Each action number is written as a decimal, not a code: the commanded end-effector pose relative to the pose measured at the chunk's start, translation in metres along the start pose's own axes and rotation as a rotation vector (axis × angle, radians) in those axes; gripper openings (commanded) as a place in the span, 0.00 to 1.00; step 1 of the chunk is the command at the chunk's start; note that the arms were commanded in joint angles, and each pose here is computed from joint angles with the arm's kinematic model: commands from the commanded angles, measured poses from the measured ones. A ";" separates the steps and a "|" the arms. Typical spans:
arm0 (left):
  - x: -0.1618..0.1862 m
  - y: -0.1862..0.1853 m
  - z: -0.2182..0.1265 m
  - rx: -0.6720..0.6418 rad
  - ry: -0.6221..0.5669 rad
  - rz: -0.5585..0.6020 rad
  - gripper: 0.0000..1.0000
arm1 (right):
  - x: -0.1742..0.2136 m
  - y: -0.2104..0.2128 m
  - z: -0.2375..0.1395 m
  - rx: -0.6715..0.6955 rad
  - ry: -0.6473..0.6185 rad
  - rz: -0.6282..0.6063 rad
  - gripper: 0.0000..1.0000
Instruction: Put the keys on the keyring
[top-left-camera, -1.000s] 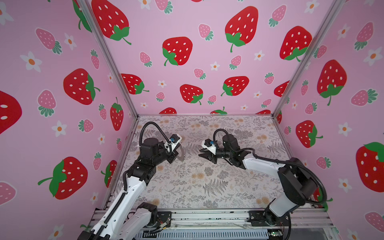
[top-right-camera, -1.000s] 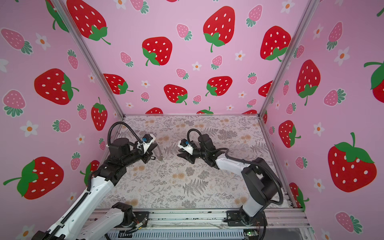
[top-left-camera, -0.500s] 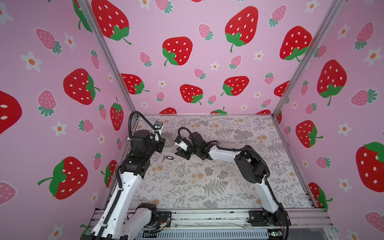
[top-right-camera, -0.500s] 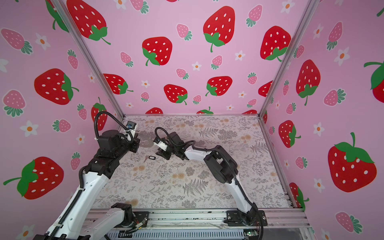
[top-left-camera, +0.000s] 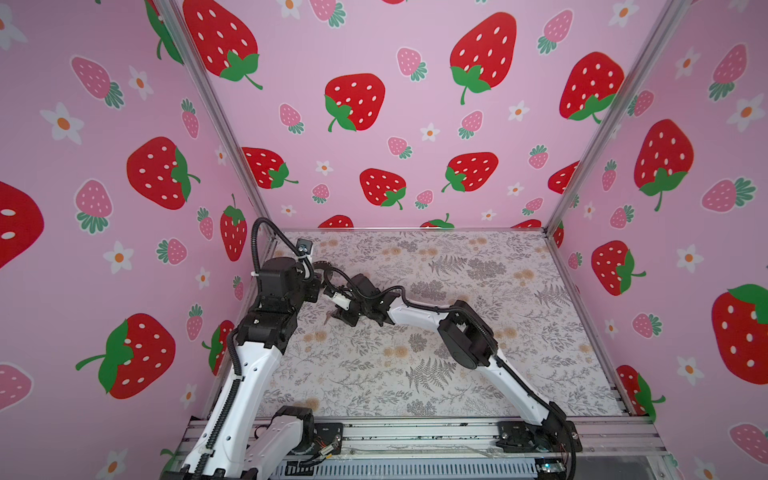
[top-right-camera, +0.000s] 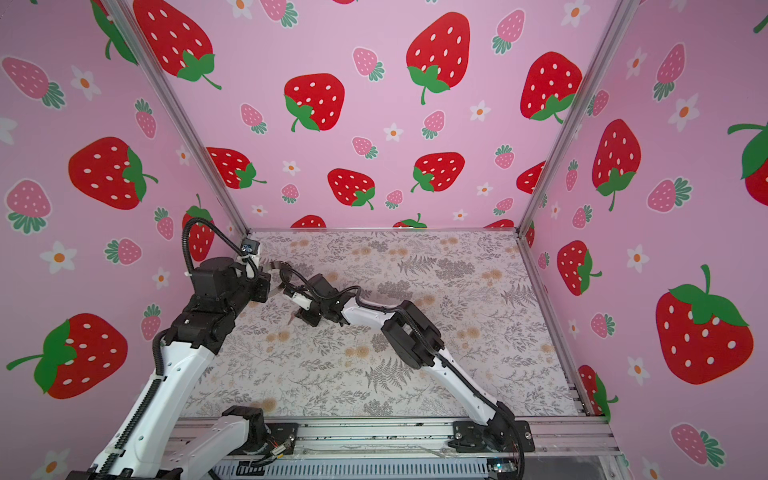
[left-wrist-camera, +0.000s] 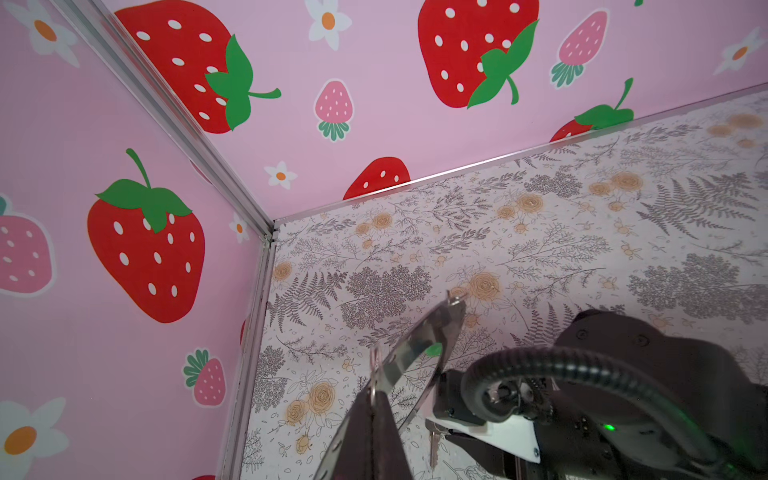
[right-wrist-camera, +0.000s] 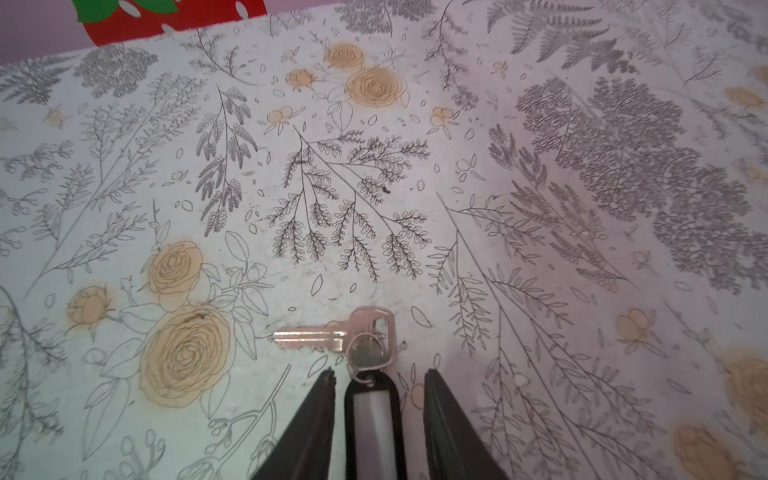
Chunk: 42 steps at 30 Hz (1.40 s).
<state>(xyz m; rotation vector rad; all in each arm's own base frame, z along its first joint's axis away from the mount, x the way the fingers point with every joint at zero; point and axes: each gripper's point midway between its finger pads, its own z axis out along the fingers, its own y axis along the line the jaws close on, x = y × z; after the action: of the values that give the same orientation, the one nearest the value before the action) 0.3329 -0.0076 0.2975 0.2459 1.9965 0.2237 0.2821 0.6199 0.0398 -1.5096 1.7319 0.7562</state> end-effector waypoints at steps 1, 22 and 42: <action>-0.012 0.004 -0.014 -0.001 -0.043 -0.010 0.00 | 0.020 0.009 0.008 -0.002 0.096 0.001 0.38; -0.005 -0.008 -0.025 0.064 -0.056 -0.029 0.00 | 0.062 0.016 -0.080 0.175 0.306 -0.287 0.23; 0.001 -0.060 -0.029 0.328 -0.080 0.000 0.00 | 0.094 0.024 -0.246 0.262 0.160 -0.143 0.36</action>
<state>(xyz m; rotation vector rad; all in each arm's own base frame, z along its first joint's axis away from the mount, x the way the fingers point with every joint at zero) 0.3075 -0.0473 0.2962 0.3590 1.9696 -0.0287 0.2273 0.3581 0.0785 -1.6350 1.7840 0.1864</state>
